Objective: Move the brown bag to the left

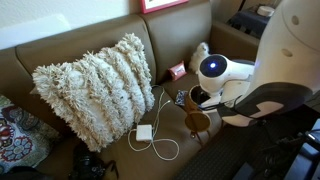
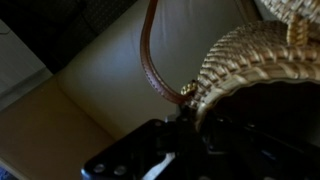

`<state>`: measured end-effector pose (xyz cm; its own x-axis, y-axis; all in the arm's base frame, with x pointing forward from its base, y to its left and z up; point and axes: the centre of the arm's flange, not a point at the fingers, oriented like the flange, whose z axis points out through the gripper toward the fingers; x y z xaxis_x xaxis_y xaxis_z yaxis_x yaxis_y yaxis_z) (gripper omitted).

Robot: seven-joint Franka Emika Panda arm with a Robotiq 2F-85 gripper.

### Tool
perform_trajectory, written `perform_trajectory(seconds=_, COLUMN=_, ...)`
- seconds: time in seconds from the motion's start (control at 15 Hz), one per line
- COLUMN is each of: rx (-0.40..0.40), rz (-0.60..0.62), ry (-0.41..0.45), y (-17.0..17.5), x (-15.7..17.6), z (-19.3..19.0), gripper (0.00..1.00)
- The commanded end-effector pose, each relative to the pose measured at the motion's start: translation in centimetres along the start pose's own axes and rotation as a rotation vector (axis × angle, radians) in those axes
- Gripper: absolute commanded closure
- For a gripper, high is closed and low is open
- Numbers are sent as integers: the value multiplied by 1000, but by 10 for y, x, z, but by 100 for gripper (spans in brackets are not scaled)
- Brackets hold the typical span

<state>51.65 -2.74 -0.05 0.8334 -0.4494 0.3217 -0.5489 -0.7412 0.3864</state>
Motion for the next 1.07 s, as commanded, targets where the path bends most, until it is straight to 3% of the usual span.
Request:
perform_trajectory(seconds=0.0, rx=27, rz=-18, ry=17, y=3, x=-11, z=-13, gripper=96)
perform_trajectory(seconds=0.53, rx=43, rz=44, ry=-13, y=1, x=-7, z=-10, gripper=96)
perform_trajectory(seconds=0.6, rx=43, rz=59, ry=-15, y=3, x=-11, z=-11, gripper=61)
perform_trajectory(seconds=0.67, rx=44, rz=67, ry=-15, y=4, x=-11, z=-10, gripper=60)
perform_trajectory(seconds=0.73, rx=46, rz=76, ry=-16, y=19, x=13, z=0, gripper=54)
perform_trajectory(seconds=1.0, rx=64, rz=108, ry=-8, y=36, x=27, z=7, gripper=26)
